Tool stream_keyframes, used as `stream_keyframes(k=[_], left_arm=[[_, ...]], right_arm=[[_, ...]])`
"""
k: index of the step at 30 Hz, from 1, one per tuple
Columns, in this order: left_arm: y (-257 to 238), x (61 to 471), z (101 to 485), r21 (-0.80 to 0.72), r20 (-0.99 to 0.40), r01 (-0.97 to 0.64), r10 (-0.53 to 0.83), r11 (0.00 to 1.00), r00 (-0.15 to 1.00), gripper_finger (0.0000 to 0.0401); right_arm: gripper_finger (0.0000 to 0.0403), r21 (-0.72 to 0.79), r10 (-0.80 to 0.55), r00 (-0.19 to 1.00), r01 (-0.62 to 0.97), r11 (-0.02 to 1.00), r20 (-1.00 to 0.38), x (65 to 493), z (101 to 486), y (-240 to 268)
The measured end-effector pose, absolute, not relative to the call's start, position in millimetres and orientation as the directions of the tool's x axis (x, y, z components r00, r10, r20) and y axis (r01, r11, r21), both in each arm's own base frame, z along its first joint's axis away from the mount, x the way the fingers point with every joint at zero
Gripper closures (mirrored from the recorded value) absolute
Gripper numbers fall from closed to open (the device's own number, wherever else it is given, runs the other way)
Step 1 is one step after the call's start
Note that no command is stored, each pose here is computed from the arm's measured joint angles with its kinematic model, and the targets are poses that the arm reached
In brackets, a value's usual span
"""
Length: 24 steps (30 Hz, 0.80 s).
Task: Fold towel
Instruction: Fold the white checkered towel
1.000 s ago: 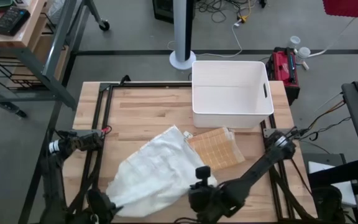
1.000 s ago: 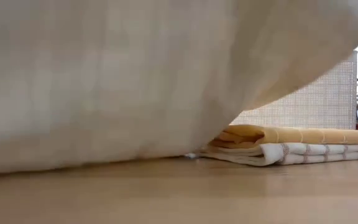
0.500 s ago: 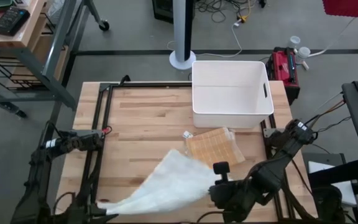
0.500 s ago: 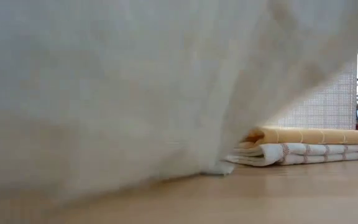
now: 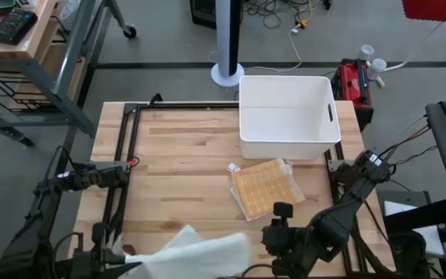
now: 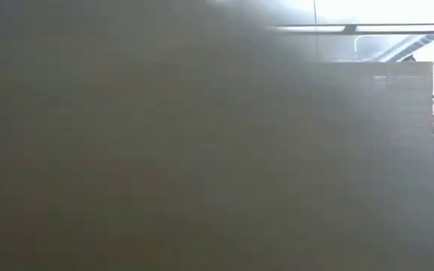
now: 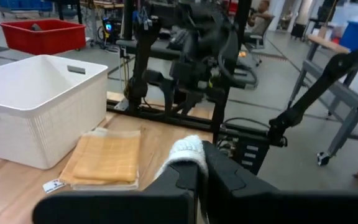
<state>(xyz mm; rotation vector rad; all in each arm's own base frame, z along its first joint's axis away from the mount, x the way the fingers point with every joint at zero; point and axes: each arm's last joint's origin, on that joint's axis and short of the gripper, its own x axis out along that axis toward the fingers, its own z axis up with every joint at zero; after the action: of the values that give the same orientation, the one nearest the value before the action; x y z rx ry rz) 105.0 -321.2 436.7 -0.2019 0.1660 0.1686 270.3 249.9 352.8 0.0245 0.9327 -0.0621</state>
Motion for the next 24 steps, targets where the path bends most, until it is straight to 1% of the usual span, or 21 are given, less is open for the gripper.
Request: stream_keyframes(k=[4,7,10,13,14,16,19,21,24], left_arm=[[-318.8,105.4,443.6,-0.214,-0.175,-0.183,0.147,0.96,0.974,0.0401],[-319.0,105.8,445.4,-0.217,-0.172,-0.18,0.144,0.959,0.974,0.0401],[-320.9,105.8,445.8,-0.221,-0.184,-0.171,0.131,0.96,0.974,0.0401],[-324.5,106.3,446.2,-0.207,-0.221,-0.143,0.096,0.968,0.97,0.0401],[-326.0,106.7,446.8,-0.193,-0.226,-0.132,0.087,0.972,0.97,0.0401],[-330.3,107.6,449.1,-0.155,-0.232,-0.098,0.061,0.983,0.971,0.0401],[-339.9,107.3,455.1,-0.122,-0.237,-0.022,-0.008,0.992,0.971,0.0401],[-345.7,106.9,459.6,-0.103,-0.229,0.025,-0.048,0.994,0.972,0.0401],[-352.0,106.7,462.6,-0.08,-0.216,0.07,-0.086,0.994,0.973,0.0401]], right_arm=[[0.0246,0.005,-0.106,0.626,0.172,0.985,-0.773,259.6,332.9,263.6],[0.0233,0.079,-0.091,0.627,0.239,0.968,-0.774,254.8,303.7,274.7],[0.0228,0.241,-0.006,0.698,0.256,0.936,-0.716,261.9,271.2,286.7],[0.0227,0.422,0.124,0.792,0.18,0.888,-0.597,274.3,244.7,293.1],[0.0227,0.465,0.146,0.82,0.159,0.871,-0.554,279.2,238.2,290.9],[0.0227,0.514,0.144,0.856,0.156,0.844,-0.496,288.8,224.0,279.6],[0.0227,0.499,0.104,0.852,0.198,0.844,-0.513,301.1,201.5,253.0],[0.0227,0.518,0.13,0.84,0.195,0.833,-0.526,310.5,192.4,236.3],[0.0227,0.54,0.162,0.85,0.162,0.826,-0.502,328.2,178.6,218.5]])
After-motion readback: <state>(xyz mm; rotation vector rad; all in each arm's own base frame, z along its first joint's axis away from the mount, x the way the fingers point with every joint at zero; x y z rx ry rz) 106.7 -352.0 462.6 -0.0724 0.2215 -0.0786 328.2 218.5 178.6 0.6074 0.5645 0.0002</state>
